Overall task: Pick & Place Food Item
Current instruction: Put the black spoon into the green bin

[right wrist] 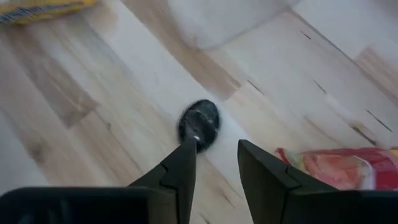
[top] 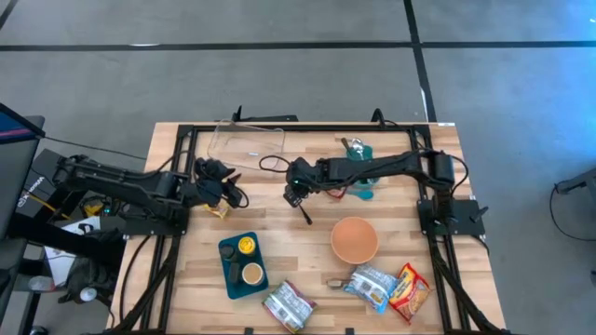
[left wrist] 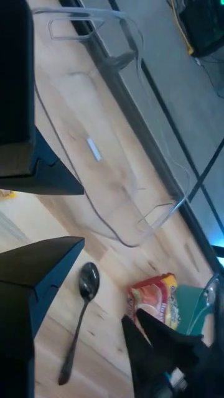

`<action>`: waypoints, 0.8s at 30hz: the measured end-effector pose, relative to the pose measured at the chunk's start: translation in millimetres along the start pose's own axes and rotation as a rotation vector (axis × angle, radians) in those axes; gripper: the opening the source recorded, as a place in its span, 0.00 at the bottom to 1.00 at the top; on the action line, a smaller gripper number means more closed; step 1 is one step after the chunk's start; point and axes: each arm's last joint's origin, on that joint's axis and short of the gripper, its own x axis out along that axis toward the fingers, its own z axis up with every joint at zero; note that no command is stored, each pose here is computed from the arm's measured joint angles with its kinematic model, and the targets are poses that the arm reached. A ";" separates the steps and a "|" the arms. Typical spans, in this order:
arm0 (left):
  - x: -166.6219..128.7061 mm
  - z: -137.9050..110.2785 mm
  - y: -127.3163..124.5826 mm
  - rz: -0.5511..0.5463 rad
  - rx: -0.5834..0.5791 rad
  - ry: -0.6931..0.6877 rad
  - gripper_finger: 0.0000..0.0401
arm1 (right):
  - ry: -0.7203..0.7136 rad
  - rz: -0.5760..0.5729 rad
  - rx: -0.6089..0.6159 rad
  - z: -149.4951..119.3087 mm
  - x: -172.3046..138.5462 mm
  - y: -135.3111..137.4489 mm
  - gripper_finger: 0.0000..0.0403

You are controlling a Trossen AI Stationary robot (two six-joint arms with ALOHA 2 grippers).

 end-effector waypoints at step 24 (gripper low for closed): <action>1.0 -2.2 -0.2 -0.006 -0.002 0.005 0.28 | 0.034 0.040 0.034 -5.3 13.2 5.1 0.28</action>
